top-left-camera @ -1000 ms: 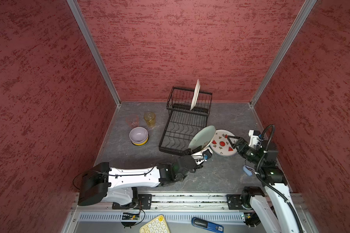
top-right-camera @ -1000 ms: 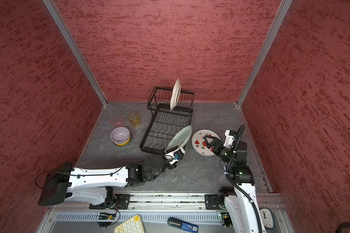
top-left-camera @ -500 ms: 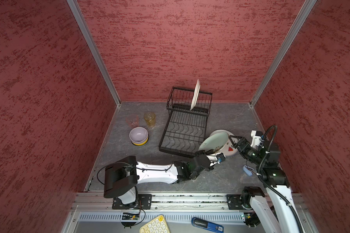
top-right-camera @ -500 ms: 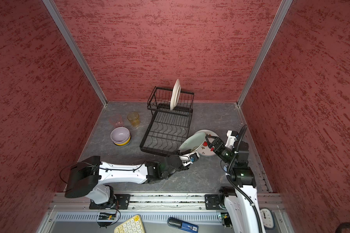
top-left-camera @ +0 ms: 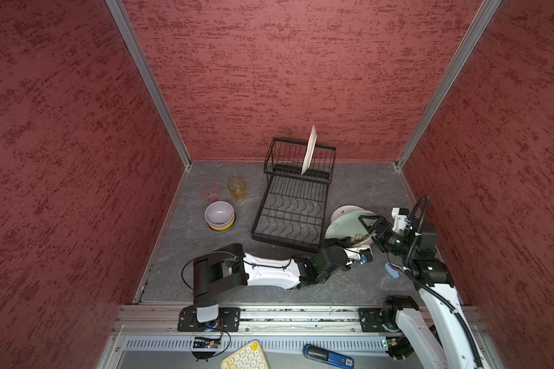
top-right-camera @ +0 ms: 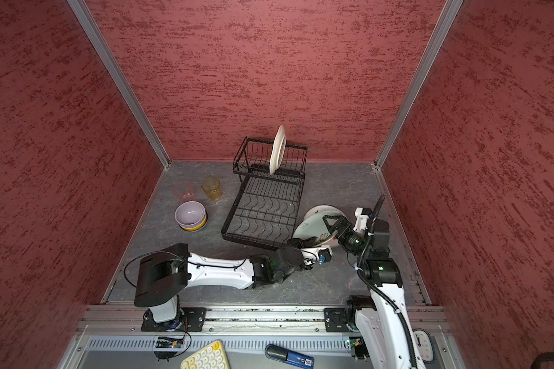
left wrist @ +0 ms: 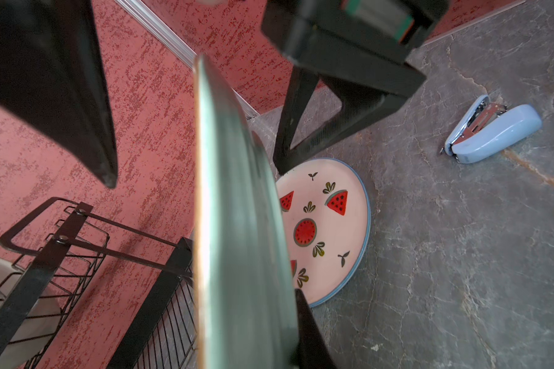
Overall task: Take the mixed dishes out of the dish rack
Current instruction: 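Carry the green plate toward the right gripper, which grasps its rim, then open the left gripper and withdraw while the right lowers the green plate, then set the green plate onto the watermelon plate with the right gripper, then reach the left gripper to the white plate in the rack while the right opens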
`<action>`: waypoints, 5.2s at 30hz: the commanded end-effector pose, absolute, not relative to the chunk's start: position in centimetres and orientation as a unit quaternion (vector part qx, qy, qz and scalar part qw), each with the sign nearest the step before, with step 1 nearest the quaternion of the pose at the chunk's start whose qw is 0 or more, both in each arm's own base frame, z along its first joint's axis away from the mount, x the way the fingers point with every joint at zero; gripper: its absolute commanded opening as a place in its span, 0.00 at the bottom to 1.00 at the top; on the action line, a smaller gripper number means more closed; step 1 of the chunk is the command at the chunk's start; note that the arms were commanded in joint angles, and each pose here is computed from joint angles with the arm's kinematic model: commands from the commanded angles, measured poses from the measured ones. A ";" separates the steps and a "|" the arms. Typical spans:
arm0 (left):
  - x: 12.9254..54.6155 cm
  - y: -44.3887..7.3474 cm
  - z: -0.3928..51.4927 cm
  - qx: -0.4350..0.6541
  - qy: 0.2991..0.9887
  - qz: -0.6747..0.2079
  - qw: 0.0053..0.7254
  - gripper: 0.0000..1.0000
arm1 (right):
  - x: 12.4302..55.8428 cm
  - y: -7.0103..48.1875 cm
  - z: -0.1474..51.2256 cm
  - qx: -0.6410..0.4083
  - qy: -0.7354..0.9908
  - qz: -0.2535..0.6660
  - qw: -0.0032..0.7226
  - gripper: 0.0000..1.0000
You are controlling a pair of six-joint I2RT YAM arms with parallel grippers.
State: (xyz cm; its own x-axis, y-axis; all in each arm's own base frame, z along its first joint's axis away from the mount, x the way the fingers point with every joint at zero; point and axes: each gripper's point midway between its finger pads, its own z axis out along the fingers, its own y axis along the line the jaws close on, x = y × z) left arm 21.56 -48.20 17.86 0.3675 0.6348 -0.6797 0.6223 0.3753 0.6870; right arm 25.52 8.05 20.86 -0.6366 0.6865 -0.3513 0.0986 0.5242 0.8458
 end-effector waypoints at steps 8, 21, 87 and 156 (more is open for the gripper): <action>23.3 -49.8 24.5 0.504 0.511 0.006 0.696 0.00 | 25.9 8.2 22.1 0.247 0.794 0.434 0.347 0.63; 23.5 -48.8 22.9 0.498 0.519 -0.004 0.695 0.07 | 25.9 8.3 22.6 0.256 0.778 0.452 0.355 0.00; 24.1 -26.7 29.2 0.194 0.693 -0.167 0.675 1.00 | 32.0 1.1 10.9 0.381 0.832 0.254 0.314 0.87; 44.2 -32.2 33.8 0.146 0.754 -0.240 0.593 0.62 | 25.7 7.6 17.1 0.157 0.804 0.375 0.434 0.99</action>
State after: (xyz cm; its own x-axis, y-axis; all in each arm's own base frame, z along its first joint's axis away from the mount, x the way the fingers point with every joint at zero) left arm 43.12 -32.20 33.09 -0.3144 -0.0952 -0.9445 0.5186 0.8161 -0.2549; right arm 25.63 7.91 16.71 -0.5891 0.5770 -0.5657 -0.0757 0.6576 0.7495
